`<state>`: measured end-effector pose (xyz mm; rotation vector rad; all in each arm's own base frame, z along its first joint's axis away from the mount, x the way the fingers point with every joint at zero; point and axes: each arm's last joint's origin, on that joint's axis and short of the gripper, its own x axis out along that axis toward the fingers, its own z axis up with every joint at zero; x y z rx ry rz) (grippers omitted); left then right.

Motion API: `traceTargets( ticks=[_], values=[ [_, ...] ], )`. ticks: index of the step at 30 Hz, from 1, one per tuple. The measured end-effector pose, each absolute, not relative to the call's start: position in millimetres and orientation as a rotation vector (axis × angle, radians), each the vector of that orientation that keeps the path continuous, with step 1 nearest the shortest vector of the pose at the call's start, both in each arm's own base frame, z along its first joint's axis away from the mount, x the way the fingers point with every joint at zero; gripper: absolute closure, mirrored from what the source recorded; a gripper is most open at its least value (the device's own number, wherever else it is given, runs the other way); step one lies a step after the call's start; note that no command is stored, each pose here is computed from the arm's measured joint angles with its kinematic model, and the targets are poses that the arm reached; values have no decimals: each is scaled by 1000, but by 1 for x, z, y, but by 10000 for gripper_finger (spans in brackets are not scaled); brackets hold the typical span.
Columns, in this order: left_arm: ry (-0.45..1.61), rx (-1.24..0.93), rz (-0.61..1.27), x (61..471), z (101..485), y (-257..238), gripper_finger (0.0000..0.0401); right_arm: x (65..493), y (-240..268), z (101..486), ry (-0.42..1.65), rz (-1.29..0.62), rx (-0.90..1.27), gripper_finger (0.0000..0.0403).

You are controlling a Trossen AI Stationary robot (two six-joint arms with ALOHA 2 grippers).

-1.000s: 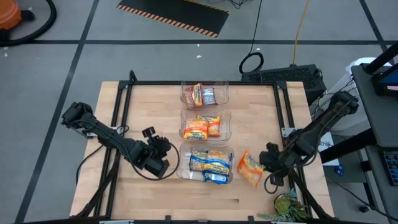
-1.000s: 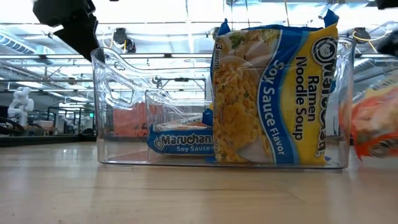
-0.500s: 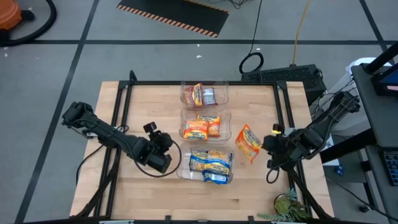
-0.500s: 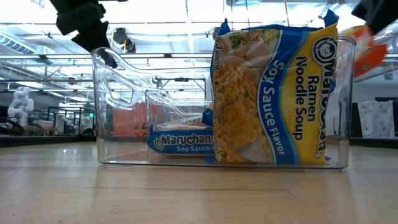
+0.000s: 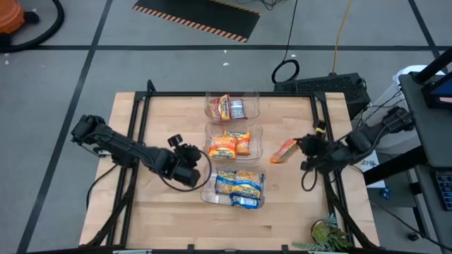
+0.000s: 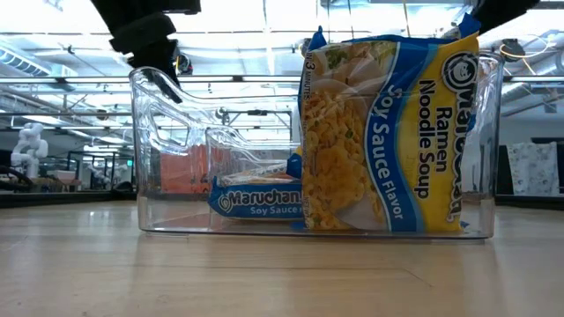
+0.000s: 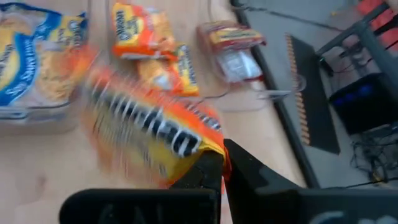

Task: Sort Maruchan noodles
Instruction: Put the orange noodle pack into the center transparent bin

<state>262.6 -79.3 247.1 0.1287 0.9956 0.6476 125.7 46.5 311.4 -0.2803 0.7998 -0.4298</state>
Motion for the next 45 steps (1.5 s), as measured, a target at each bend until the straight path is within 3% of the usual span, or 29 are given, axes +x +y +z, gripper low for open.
traceTargets(
  ticks=[10, 19, 30, 39, 45],
  values=[
    [924, 98, 591, 281, 251, -69, 270, 144, 25, 340, 566, -470, -350, 403],
    [913, 79, 555, 285, 252, -68, 270, 186, 5, 345, 495, -360, -321, 403],
    [947, 147, 520, 281, 251, -73, 270, 253, -38, 311, 539, -368, -198, 403],
    [993, 163, 533, 274, 250, -73, 270, 296, -67, 262, 631, -443, -87, 402],
    [971, 203, 471, 268, 256, -84, 270, 306, -70, 255, 611, -438, -114, 356]
  ],
)
